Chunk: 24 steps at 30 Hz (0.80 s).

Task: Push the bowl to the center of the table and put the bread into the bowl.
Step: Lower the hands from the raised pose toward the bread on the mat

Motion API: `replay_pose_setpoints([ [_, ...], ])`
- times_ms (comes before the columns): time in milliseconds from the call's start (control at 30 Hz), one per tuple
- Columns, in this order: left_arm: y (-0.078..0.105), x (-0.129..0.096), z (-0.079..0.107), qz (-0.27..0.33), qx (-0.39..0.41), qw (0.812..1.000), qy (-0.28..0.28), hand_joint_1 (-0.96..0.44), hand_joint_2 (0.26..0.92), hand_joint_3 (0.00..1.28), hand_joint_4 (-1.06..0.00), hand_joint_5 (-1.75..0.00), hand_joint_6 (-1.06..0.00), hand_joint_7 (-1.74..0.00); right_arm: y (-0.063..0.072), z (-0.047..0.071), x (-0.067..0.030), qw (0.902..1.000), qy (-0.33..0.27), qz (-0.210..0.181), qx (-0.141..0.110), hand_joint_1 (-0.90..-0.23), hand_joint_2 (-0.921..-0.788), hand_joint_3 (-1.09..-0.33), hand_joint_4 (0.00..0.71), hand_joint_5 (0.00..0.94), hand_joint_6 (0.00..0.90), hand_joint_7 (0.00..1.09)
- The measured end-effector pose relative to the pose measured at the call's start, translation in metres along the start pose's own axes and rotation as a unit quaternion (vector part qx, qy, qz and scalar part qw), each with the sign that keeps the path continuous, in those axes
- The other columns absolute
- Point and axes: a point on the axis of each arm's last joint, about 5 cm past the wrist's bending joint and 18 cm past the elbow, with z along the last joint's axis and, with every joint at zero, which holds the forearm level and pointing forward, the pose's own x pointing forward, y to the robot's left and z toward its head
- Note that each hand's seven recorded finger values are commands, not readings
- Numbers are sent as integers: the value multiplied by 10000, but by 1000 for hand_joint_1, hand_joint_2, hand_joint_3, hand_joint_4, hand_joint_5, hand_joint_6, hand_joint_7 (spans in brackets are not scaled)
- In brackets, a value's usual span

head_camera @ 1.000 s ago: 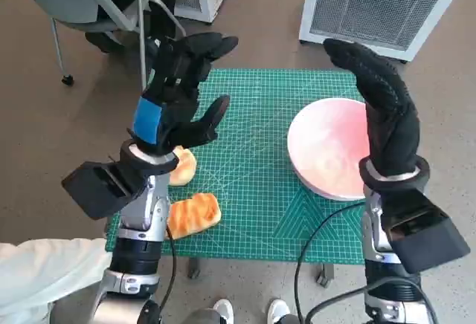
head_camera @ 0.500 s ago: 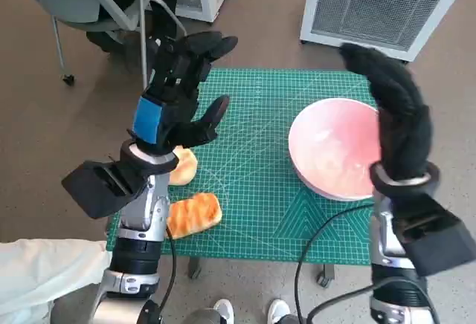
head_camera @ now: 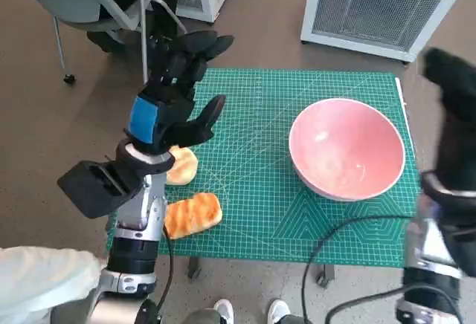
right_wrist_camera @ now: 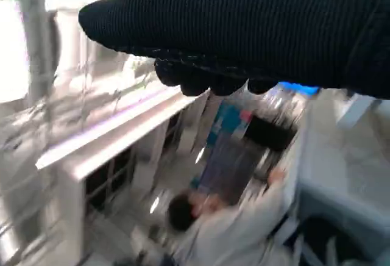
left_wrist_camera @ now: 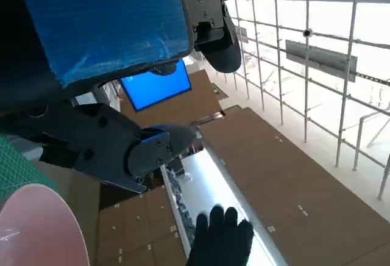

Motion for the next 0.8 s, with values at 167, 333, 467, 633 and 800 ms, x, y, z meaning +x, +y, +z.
replay_pose_setpoints([
  [167, 10, -2, 8, -2, 24, 10000, -1, -246, 761, 726, 1, -698, 1, -944, -156, -146, -158, 9977, 471, -456, -178, -546, -921, -746, 296, 1, 34, 567],
  [333, 18, -4, 11, 0, 40, 10000, 5, -249, 759, 730, 1, -697, 1, -943, -253, -285, -269, 9901, 1036, -898, -307, -544, -921, -757, 293, 0, 42, 549],
  [467, 21, -4, 15, 20, 53, 10000, 3, -249, 758, 732, 1, -696, 1, -943, -277, -392, -344, 9791, 1603, -1207, -329, -534, -921, -762, 290, 0, 55, 524],
  [633, 23, -5, 22, 20, 66, 10000, 5, -252, 758, 734, 1, -694, 1, -941, -236, -500, -444, 9622, 2322, -1405, -216, -516, -921, -767, 287, 0, 61, 509],
  [800, 27, -11, 33, 12, 70, 10000, 23, -254, 758, 734, 1, -689, 1, -939, -166, -588, -520, 9429, 3005, -1436, -40, -506, -921, -761, 284, 0, 62, 499],
])
